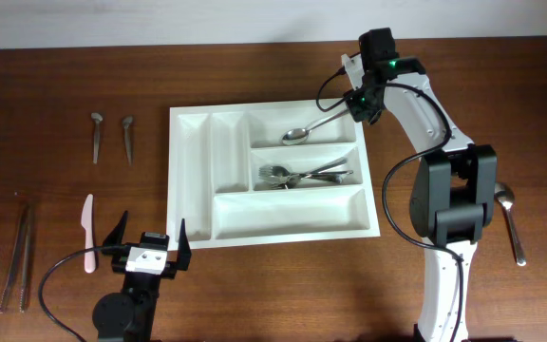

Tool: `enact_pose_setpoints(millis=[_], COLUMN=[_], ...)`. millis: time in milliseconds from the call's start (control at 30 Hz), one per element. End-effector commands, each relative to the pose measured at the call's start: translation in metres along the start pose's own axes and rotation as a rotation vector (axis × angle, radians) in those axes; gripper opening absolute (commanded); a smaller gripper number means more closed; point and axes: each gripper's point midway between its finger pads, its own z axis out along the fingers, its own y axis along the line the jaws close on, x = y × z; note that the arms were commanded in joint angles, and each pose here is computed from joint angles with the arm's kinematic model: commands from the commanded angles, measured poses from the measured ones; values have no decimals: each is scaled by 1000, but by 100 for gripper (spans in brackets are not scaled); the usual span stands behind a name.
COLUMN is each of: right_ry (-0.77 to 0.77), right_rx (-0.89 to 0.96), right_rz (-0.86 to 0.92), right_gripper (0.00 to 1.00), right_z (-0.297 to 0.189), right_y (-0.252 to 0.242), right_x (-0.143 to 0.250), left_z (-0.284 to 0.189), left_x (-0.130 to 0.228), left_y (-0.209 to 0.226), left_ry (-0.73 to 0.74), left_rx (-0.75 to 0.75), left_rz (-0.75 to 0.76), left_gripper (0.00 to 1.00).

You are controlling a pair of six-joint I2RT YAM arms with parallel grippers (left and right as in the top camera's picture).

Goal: Pack container

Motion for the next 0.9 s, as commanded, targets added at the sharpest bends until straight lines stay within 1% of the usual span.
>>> enact_pose_setpoints(millis=[0,333,567,867], right_ry=[-36,-22,-42,-49], right_rx=[6,-1,-62,-85], right_rz=[-21,-24,-25,-26], right_gripper=[4,4,4,4], right_z=[-10,-11,-11,-11], right_y=[1,3,14,17], right_x=[-15,-12,-16,-17], left_z=[0,0,0,0], left_x=[3,3,3,3], left_y=[1,1,1,1], left_ry=[6,6,6,6], left_rx=[-8,-8,-8,-8], left_rz=[8,8,7,7], left_gripper=[99,99,99,99])
